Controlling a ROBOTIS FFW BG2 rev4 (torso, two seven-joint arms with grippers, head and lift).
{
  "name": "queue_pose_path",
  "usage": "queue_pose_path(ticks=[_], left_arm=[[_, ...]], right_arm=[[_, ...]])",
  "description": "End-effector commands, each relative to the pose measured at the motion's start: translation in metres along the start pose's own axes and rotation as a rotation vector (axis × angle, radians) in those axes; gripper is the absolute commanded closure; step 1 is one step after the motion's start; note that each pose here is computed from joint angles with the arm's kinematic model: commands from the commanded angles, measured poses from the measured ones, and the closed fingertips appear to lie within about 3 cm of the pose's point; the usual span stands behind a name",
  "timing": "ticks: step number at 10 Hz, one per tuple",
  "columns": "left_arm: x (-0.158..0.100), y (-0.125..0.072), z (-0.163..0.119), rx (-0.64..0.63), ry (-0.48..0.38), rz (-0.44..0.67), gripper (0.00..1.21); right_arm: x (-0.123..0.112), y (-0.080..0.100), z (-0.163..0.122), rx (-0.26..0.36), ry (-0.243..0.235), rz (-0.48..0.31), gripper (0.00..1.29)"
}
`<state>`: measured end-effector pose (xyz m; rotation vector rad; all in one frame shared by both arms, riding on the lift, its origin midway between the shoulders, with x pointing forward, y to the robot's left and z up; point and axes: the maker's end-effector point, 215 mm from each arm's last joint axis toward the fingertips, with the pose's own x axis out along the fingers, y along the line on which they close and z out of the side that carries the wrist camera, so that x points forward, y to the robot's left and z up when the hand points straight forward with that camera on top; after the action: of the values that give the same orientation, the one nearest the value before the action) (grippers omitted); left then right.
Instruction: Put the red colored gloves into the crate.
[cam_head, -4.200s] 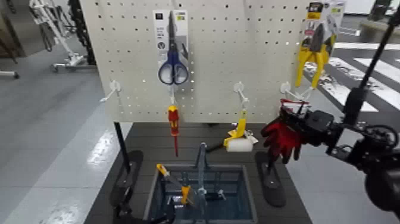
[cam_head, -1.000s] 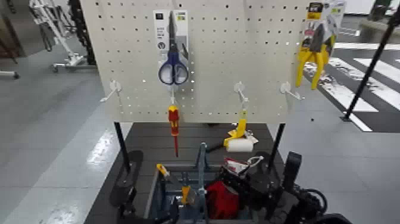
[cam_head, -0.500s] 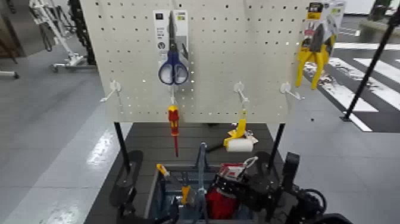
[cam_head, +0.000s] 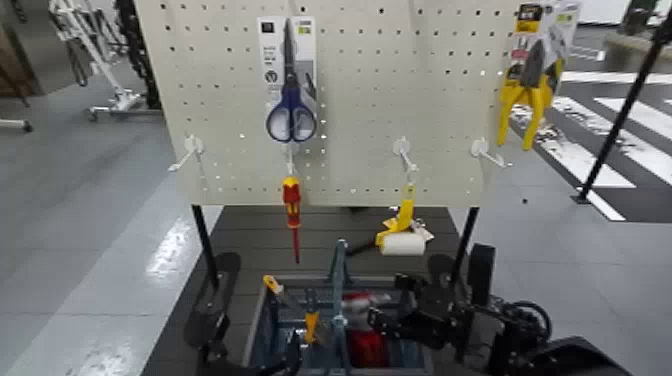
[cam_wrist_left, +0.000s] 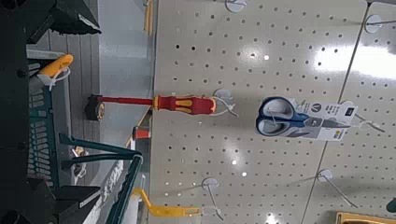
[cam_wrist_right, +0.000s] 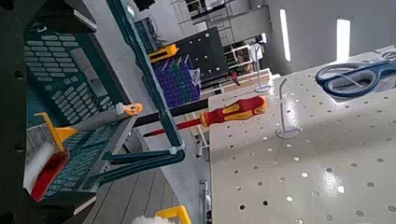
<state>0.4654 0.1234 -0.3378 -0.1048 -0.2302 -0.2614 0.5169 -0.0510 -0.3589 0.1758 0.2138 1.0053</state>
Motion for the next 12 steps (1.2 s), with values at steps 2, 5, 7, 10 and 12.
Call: queue_pose_path(ticks=[2, 5, 7, 10, 12], left_arm=[[0.001, -0.001, 0.000, -0.005, 0.000, 0.003, 0.09], [0.000, 0.002, 0.000, -0.002, -0.001, 0.007, 0.09], [0.000, 0.001, 0.001, -0.003, -0.002, 0.007, 0.09], [-0.001, 0.002, 0.001, -0.002, -0.002, 0.008, 0.09], [-0.002, 0.004, 0.002, 0.000, -0.005, 0.011, 0.09]], right_arm=[[0.000, -0.001, 0.001, -0.005, -0.002, -0.003, 0.00], [-0.007, -0.011, 0.017, -0.035, -0.042, -0.049, 0.00], [-0.032, -0.032, 0.039, -0.109, -0.098, -0.203, 0.00], [-0.106, -0.051, 0.063, -0.219, -0.217, -0.538, 0.00], [-0.135, -0.041, 0.057, -0.242, -0.232, -0.643, 0.00]])
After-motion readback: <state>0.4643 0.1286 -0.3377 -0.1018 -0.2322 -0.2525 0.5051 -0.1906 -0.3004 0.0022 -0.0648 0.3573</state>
